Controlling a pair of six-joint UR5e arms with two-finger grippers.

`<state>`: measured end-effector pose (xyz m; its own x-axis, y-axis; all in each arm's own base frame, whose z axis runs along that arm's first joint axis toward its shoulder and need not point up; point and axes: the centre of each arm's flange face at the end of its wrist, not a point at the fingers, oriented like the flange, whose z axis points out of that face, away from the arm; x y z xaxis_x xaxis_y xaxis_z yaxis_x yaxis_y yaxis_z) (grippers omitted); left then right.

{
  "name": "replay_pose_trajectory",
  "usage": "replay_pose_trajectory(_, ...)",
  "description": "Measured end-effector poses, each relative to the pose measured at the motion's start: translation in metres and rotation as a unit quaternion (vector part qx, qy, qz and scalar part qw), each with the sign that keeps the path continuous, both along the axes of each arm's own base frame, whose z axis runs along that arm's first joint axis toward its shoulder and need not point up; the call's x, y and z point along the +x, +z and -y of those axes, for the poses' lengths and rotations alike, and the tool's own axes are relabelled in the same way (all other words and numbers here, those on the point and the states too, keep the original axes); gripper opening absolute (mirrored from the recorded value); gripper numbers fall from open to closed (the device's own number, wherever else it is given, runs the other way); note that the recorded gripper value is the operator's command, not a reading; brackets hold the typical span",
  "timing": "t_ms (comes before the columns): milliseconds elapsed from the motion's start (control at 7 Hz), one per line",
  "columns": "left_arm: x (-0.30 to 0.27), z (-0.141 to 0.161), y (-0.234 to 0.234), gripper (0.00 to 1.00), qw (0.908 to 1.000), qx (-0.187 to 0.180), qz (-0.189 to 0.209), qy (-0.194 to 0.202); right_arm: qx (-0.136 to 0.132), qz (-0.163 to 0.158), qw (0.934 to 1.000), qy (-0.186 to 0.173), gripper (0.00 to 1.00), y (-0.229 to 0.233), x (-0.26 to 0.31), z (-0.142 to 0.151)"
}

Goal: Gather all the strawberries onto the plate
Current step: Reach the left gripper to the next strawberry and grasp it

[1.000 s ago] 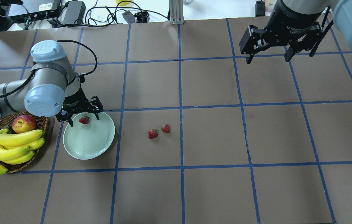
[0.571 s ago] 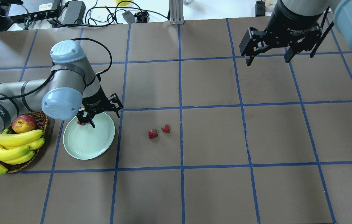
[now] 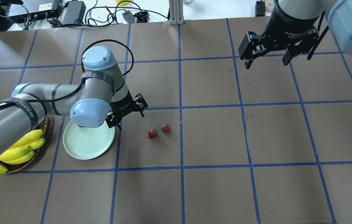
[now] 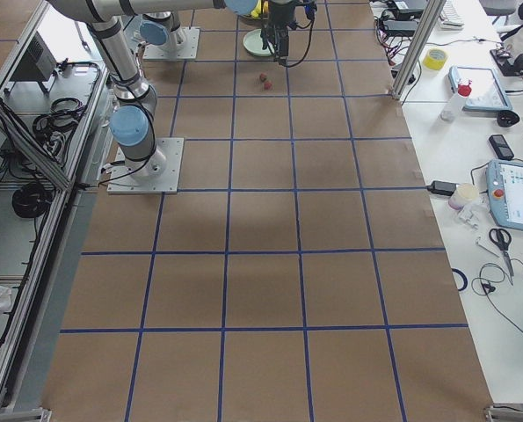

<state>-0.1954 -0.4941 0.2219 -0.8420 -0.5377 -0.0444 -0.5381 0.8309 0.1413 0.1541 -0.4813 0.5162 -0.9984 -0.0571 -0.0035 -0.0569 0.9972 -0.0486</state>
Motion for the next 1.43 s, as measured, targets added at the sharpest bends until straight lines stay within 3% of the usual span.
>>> replay_pose_trajectory(714, -0.027, -0.023, -0.027, 1.00, 0.9984, 0.027, -0.049, -0.003, 0.002, 0.000, 1.0000, 0.002, 1.00, -0.002, 0.000, 0.001)
replay_pose_trajectory(1429, -0.028, -0.024, -0.043, 0.94, 0.9978, 0.035, -0.057, -0.001, 0.002, 0.000, 1.0000, 0.001, 1.00, -0.003, 0.000, 0.002)
